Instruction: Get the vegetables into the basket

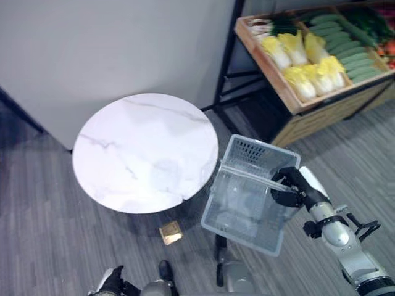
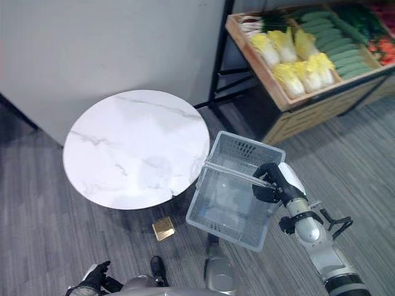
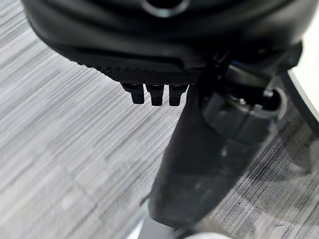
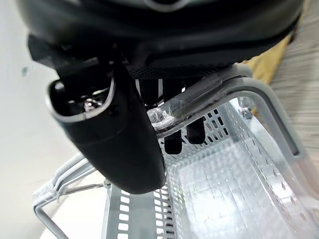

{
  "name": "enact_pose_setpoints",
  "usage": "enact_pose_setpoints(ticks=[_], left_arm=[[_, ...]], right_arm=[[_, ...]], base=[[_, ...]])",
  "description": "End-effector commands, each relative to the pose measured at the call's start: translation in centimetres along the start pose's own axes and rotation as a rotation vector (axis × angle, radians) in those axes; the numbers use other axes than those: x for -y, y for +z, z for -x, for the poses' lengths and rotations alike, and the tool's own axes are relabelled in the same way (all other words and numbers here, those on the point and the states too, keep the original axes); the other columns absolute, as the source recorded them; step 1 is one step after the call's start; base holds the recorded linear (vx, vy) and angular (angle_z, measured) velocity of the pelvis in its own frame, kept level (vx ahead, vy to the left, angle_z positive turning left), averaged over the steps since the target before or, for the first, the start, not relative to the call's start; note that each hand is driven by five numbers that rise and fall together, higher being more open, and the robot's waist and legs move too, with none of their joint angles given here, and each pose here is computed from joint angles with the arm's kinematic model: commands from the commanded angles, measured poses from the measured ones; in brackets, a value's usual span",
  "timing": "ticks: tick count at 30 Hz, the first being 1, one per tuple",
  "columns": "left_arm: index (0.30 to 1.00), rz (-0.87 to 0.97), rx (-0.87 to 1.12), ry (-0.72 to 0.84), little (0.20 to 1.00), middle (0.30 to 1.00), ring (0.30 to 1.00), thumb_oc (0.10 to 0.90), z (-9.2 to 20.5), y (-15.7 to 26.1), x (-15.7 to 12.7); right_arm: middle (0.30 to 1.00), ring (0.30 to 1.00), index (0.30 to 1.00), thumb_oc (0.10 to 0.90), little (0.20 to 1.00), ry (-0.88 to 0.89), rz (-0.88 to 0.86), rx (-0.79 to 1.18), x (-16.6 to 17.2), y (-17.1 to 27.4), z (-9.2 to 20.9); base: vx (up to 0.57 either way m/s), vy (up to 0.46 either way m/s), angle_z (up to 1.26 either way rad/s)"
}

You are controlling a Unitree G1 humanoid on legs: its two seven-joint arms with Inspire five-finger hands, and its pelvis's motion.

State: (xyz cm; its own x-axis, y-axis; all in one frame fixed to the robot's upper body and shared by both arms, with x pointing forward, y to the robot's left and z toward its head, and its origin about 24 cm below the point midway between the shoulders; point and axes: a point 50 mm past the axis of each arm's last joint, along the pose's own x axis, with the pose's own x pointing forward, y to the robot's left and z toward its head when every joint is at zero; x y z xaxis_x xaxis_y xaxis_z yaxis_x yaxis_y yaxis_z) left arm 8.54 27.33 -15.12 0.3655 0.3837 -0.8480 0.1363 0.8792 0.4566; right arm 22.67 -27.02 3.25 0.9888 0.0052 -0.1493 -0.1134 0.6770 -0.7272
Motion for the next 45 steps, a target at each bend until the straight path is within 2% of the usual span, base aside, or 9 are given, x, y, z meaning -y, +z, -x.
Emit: enact_pose_setpoints(ticks=[1, 6, 13, 19, 25, 32, 35, 45], left_arm=[[1.000, 0.032, 0.020, 0.027, 1.000, 1.000, 1.000, 0.900, -0.1, 0.5, -0.5], [1.000, 0.047, 0.010, 0.029, 1.000, 1.000, 1.000, 0.900, 0.0, 0.1, -0.3], [1.000, 0.064, 0.010, -0.007, 1.000, 1.000, 1.000, 0.900, 0.1, 0.4, 1.3], [1.000, 0.103, 0.063, -0.026, 1.000, 1.000, 1.000, 0.900, 0.1, 2.2, 2.1], [1.000, 0.195, 0.120, 0.002, 1.000, 1.000, 1.000, 0.900, 0.1, 3.7, 1.9], [1.000, 0.183, 0.138, 0.009, 1.000, 1.000, 1.000, 0.900, 0.1, 4.0, 1.8], [1.000, 0.182, 0.099, 0.004, 1.000, 1.000, 1.000, 0.900, 0.2, 2.8, 2.1], [1.000, 0.082, 0.089, -0.014, 1.000, 1.000, 1.000, 0.900, 0.2, 2.0, 1.7]], right_arm=[[0.300, 0.300, 0.300, 0.400, 0.300, -0.277, 0.014, 0.406, 6.3, 8.3, -2.5], [0.300, 0.300, 0.300, 0.400, 0.300, -0.268, 0.032, 0.427, 6.0, 9.0, -3.0], [0.300, 0.300, 0.300, 0.400, 0.300, -0.297, 0.072, 0.400, 6.7, 7.9, -1.5], [0.300, 0.300, 0.300, 0.400, 0.300, -0.353, 0.228, 0.319, 8.4, 5.8, 0.4], [0.300, 0.300, 0.300, 0.400, 0.300, -0.376, 0.227, 0.302, 9.0, 5.4, -0.1], [0.300, 0.300, 0.300, 0.400, 0.300, -0.401, 0.217, 0.259, 9.3, 4.4, -0.2], [0.300, 0.300, 0.300, 0.400, 0.300, -0.373, 0.229, 0.239, 8.9, 3.9, 0.0], [0.300, 0.300, 0.300, 0.400, 0.300, -0.356, 0.201, 0.050, 7.0, 0.1, -0.4]], base=[[-0.07, 0.022, -1.23], [-0.05, -0.107, -0.92], [0.02, -0.251, -0.65], [0.04, -0.308, -0.29], [0.03, -0.163, -0.79], [0.11, 0.037, -0.62], [0.14, 0.163, -1.14], [0.08, 0.264, -0.52]])
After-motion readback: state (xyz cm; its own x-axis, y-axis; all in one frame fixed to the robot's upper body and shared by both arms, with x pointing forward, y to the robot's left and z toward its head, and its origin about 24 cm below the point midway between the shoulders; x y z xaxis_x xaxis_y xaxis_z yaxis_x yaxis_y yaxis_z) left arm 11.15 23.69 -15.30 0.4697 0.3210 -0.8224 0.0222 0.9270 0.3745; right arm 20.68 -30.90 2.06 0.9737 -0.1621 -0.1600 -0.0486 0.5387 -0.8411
